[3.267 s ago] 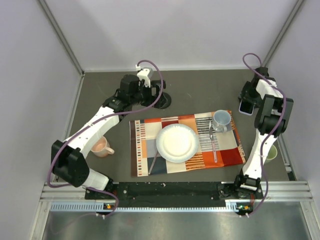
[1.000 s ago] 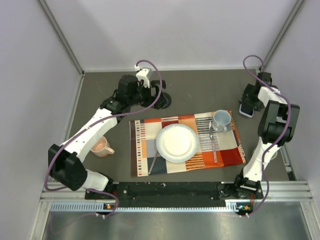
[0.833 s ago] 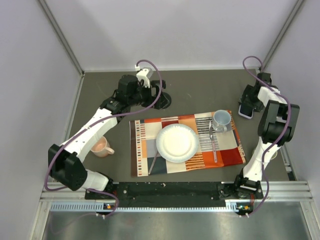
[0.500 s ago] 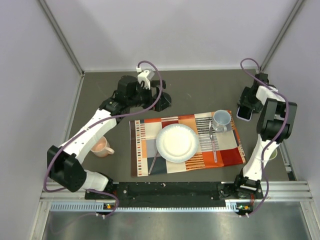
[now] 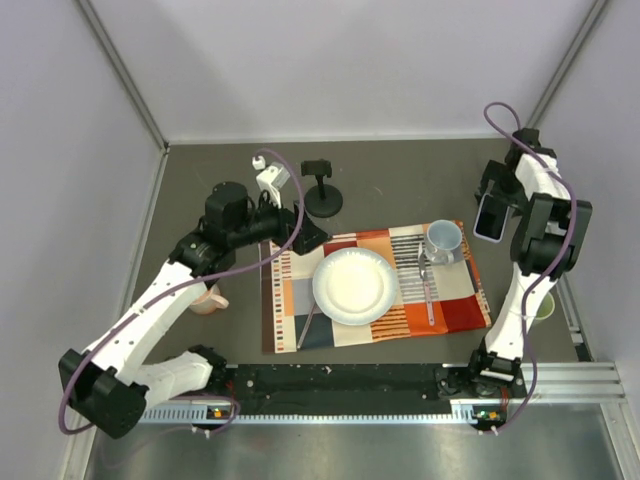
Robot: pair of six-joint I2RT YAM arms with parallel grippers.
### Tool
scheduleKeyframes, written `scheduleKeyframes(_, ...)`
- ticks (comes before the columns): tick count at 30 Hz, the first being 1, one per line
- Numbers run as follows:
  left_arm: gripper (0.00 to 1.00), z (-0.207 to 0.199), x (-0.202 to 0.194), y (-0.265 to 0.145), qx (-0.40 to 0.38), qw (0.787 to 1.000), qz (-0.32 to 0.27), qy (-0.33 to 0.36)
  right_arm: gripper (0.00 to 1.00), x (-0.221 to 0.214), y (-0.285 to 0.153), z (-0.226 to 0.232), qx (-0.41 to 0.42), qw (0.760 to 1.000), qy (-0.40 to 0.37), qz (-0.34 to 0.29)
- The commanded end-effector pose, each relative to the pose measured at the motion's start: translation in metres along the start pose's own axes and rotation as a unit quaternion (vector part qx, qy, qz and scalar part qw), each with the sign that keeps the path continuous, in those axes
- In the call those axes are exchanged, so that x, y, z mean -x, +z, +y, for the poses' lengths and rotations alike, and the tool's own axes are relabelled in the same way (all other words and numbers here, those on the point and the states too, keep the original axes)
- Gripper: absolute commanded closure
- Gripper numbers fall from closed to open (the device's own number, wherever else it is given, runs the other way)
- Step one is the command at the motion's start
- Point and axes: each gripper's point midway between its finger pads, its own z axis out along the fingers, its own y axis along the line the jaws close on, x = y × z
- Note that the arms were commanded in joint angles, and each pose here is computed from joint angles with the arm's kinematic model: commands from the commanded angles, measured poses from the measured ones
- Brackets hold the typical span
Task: Place the phone on the phone stand
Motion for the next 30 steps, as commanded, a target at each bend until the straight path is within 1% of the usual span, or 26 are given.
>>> scheduleKeyframes(1, 0.02, -0.02, 0.0, -0.012, -0.044, 0.998, -0.014, 0.033, 0.01, 0.002, -0.01, 0.001, 0.006, 0.999, -0.04, 0.027)
scheduleKeyframes(4, 0.02, -0.023, -0.006, -0.014, -0.051, 0.998, -0.01, 0.037, 0.01, -0.004, -0.004, 0.004, 0.029, 0.997, -0.047, 0.045)
scheduleKeyframes(8, 0.02, -0.031, -0.01, -0.015, -0.052, 0.997, -0.007, 0.062, 0.01, -0.004, 0.006, 0.003, 0.031, 0.996, -0.058, 0.054)
scheduleKeyframes(13, 0.02, -0.045, -0.027, -0.01, -0.077, 0.994, 0.017, 0.077, 0.01, -0.011, 0.016, -0.017, -0.02, 0.995, -0.066, 0.065)
scheduleKeyframes(17, 0.02, -0.053, -0.036, -0.005, -0.093, 0.993, 0.028, 0.071, 0.01, -0.01, 0.024, -0.013, 0.014, 0.996, -0.05, 0.074)
scheduleKeyframes(23, 0.02, -0.057, -0.028, -0.004, -0.095, 0.993, 0.017, 0.067, 0.06, -0.021, 0.034, -0.008, 0.028, 0.993, -0.047, 0.1)
scheduleKeyframes(26, 0.02, -0.056, -0.028, -0.003, -0.095, 0.993, 0.018, 0.066, 0.12, -0.028, 0.035, -0.015, 0.009, 0.992, -0.046, 0.117)
scheduleKeyframes(30, 0.02, -0.057, -0.031, -0.003, -0.099, 0.993, 0.021, 0.062, 0.17, -0.032, 0.034, -0.01, 0.024, 0.99, -0.044, 0.131)
